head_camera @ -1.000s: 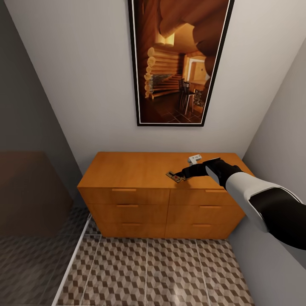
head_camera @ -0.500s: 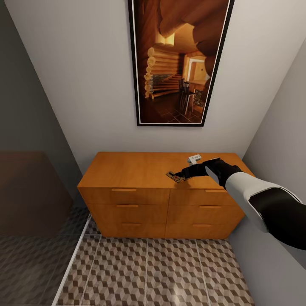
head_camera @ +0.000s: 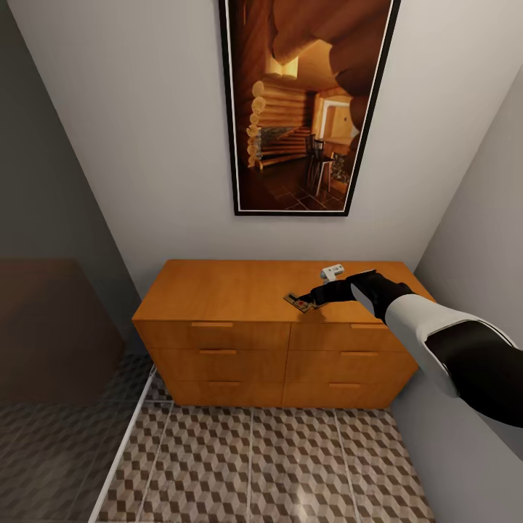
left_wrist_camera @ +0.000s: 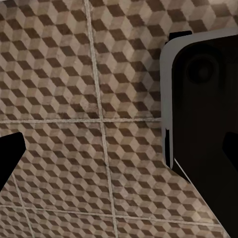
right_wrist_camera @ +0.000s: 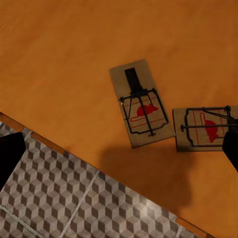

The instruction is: Take the four mousetraps from the cabinet in the bathroom and place them on the bathroom floor. Make sure all four end up on the same floor surface, and ensure that at least two of them are either under or directly next to the same bathroom sink.

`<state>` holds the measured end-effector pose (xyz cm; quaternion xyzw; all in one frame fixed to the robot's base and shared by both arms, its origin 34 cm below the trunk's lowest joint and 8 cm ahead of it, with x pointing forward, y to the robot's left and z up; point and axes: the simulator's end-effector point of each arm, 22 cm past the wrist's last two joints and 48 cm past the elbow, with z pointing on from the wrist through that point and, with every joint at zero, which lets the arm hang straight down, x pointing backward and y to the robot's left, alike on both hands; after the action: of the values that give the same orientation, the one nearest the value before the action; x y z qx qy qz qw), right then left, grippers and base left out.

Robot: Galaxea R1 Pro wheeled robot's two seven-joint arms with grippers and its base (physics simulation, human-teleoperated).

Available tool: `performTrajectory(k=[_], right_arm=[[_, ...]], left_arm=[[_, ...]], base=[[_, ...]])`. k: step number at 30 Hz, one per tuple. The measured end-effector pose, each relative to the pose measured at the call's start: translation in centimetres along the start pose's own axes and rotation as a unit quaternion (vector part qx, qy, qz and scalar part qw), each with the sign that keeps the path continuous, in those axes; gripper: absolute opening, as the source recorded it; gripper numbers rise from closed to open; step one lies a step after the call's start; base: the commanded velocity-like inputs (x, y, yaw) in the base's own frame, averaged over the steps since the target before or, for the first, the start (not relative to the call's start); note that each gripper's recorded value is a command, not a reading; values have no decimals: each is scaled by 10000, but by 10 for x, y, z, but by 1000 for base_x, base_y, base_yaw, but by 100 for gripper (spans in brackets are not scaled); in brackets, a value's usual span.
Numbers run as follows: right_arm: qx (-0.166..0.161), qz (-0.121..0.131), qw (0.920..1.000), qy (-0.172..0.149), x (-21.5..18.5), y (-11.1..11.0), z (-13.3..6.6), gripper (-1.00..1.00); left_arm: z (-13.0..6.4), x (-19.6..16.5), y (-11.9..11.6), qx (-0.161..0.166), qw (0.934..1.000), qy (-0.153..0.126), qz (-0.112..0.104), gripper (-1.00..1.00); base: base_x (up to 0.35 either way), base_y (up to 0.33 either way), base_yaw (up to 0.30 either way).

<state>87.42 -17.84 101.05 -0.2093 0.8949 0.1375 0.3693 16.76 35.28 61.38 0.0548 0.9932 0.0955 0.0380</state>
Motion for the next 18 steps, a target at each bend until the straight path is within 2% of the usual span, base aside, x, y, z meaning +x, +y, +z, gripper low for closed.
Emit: performTrajectory(k=[6,18], right_arm=[[3,2,10000,3,0,0,0,100],[8,2,10000,15,1,0,0,100]], left_arm=[[0,0,0,1,10000,-3,-2,100],[0,0,0,1,10000,-5,-1,100]], base=[[60,2,0],[141,59,0]])
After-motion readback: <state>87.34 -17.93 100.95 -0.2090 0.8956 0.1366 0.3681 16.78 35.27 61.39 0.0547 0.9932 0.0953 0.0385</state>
